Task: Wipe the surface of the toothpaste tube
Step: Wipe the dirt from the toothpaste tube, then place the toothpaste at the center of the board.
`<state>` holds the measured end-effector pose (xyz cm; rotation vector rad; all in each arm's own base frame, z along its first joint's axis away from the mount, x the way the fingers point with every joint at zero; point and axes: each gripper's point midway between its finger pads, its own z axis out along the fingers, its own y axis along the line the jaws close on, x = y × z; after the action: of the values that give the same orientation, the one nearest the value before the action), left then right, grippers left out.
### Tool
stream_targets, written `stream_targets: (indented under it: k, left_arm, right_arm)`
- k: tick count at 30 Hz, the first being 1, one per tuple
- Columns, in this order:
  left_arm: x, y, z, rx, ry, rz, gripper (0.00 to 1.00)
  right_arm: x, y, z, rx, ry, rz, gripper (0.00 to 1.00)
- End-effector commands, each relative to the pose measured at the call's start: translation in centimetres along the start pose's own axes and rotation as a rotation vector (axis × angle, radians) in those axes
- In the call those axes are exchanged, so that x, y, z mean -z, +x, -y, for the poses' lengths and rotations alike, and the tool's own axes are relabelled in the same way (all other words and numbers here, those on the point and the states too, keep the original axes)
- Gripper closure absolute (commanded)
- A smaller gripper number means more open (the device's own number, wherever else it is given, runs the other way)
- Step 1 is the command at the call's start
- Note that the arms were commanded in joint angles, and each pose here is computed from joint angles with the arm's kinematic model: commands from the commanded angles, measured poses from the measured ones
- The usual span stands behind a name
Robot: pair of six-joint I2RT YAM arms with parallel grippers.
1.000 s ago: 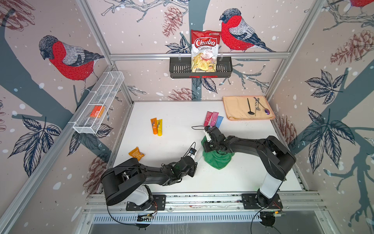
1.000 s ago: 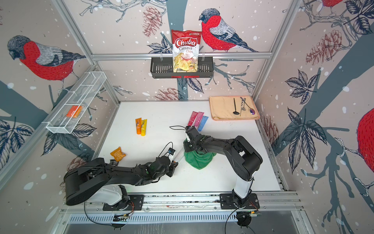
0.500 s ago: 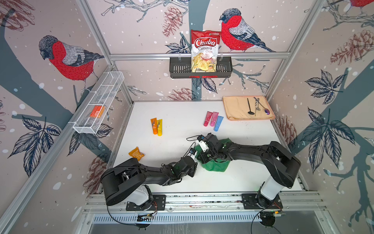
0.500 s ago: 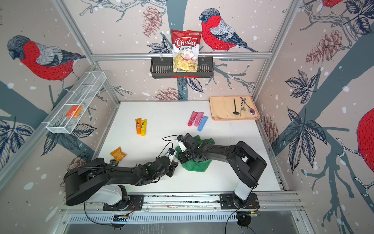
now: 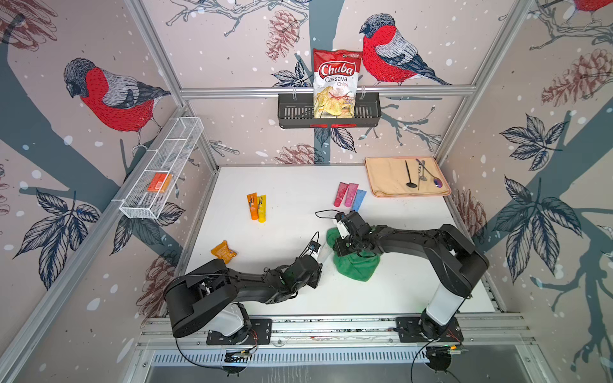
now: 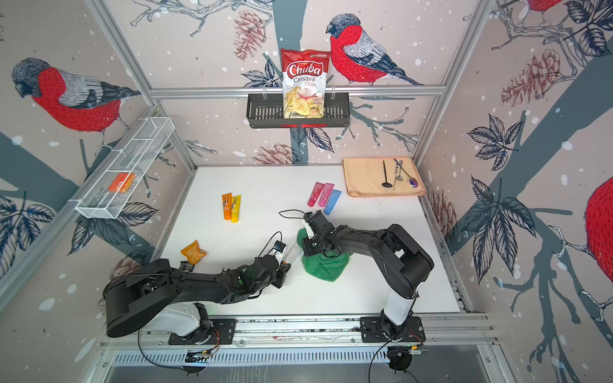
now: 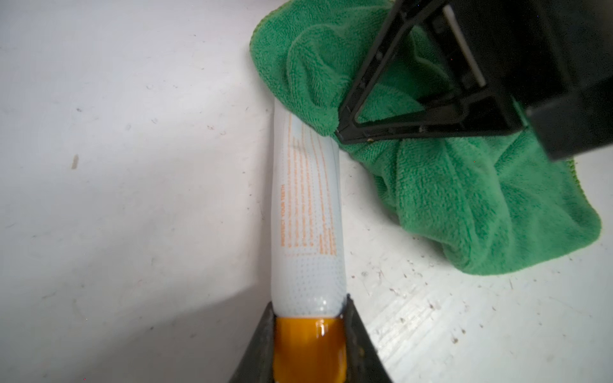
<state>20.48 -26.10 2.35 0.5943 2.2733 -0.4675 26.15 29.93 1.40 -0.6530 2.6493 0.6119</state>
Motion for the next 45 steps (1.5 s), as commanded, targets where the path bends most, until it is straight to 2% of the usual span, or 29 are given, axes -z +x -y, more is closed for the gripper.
stream_targets:
  k: [1, 5, 10, 15, 18, 22, 27, 32, 39, 45]
  left_arm:
    - [0.2, 0.0, 0.7, -0.014, 0.037, -0.005, 0.94]
    - [0.5, -0.8, -0.3, 0.002, -0.017, 0.022, 0.94]
    - [0.7, -3.4, -1.6, 0.03, -0.059, 0.077, 0.95]
    - [0.0, -7.8, -2.9, 0.036, -0.085, 0.131, 0.96]
    - [-0.9, -11.2, -3.7, 0.036, -0.092, 0.165, 0.95]
    - [-3.5, -15.0, -5.2, 0.033, -0.117, 0.172, 0.95]
    - [-9.0, -19.1, -6.6, 0.04, -0.123, 0.148, 0.94]
    - [-14.2, -21.2, -7.8, 0.063, -0.133, 0.074, 0.93]
    - [-15.7, -22.8, -10.9, 0.126, -0.134, 0.071, 0.93]
    - [-17.1, -22.1, -11.3, 0.143, -0.102, 0.046, 0.89]
  right_arm:
    - [0.5, 2.4, 5.5, -0.018, 0.303, -0.056, 1.0]
    - [2.4, 1.9, 8.0, -0.072, 0.393, 0.006, 1.0]
    - [6.9, 1.0, 12.0, -0.165, 0.538, 0.156, 1.0]
    - [9.9, -0.3, 11.7, -0.205, 0.506, 0.337, 1.0]
    - [10.0, -0.2, 11.7, -0.211, 0.483, 0.4, 1.0]
    - [9.5, -0.2, 11.5, -0.202, 0.473, 0.384, 1.0]
    - [7.6, -0.2, 10.9, -0.156, 0.488, 0.319, 1.0]
    - [6.6, -0.3, 10.2, -0.111, 0.516, 0.285, 1.0]
    - [6.2, -0.3, 10.0, -0.099, 0.518, 0.275, 1.0]
    - [5.9, -0.3, 9.8, -0.087, 0.521, 0.263, 1.0]
